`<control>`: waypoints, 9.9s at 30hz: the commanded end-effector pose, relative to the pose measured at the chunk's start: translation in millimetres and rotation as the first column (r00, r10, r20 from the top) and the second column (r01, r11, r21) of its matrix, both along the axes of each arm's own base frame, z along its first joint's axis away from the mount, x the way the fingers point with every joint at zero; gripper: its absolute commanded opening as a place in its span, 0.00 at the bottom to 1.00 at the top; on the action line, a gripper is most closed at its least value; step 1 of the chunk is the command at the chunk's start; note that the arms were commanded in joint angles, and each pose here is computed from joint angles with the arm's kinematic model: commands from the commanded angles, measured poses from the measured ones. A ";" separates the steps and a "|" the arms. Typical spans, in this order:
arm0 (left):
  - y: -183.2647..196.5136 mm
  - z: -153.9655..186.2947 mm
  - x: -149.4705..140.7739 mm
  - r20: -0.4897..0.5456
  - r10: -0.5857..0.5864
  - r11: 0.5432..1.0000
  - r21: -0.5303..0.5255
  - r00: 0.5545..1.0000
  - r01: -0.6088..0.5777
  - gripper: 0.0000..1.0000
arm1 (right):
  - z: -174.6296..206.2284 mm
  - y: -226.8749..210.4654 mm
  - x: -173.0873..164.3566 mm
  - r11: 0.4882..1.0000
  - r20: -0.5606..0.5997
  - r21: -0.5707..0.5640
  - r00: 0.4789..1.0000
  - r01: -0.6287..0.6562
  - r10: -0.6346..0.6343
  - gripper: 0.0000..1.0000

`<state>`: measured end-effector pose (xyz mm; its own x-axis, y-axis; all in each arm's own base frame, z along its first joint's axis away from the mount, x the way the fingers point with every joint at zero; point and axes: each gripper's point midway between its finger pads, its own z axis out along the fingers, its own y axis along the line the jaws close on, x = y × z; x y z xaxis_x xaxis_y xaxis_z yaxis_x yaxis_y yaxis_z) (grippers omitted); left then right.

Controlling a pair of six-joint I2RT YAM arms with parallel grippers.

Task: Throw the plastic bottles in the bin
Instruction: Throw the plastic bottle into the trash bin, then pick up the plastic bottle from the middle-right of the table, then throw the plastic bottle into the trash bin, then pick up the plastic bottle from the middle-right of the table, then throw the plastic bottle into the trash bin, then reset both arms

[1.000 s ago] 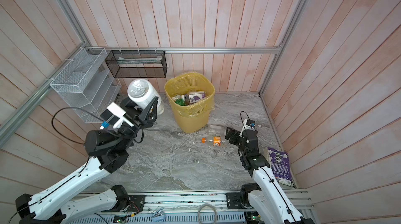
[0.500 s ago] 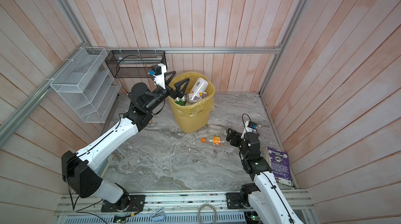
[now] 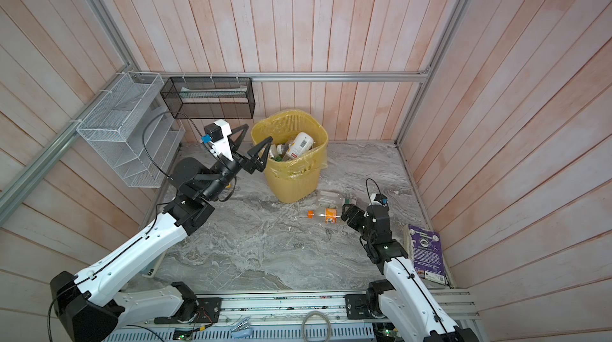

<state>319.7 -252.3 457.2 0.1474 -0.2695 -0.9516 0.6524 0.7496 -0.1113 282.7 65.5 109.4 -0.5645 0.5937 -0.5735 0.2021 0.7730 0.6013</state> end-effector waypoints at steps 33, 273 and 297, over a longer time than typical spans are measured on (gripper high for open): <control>107.1 -177.7 -49.1 -0.316 0.354 0.935 0.134 0.880 -0.328 1.00 | -81.4 70.4 38.8 0.996 -0.280 -0.015 0.956 -0.092 0.084 0.71; 215.4 -243.2 -20.6 -0.248 0.831 0.557 0.384 0.499 -0.736 1.00 | 27.5 -26.0 97.8 0.745 0.396 -0.665 0.869 0.049 0.296 0.80; 264.6 -274.7 24.1 -0.151 0.827 0.561 0.284 0.541 -0.778 1.00 | 19.0 -63.2 93.9 0.782 0.474 -0.601 0.861 0.164 0.184 1.00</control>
<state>334.2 19.9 161.4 -0.1441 0.0221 -0.9893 -0.3516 0.9334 0.0721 375.5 1.4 118.7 -0.1492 0.0088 -0.9888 0.0185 0.9998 0.0061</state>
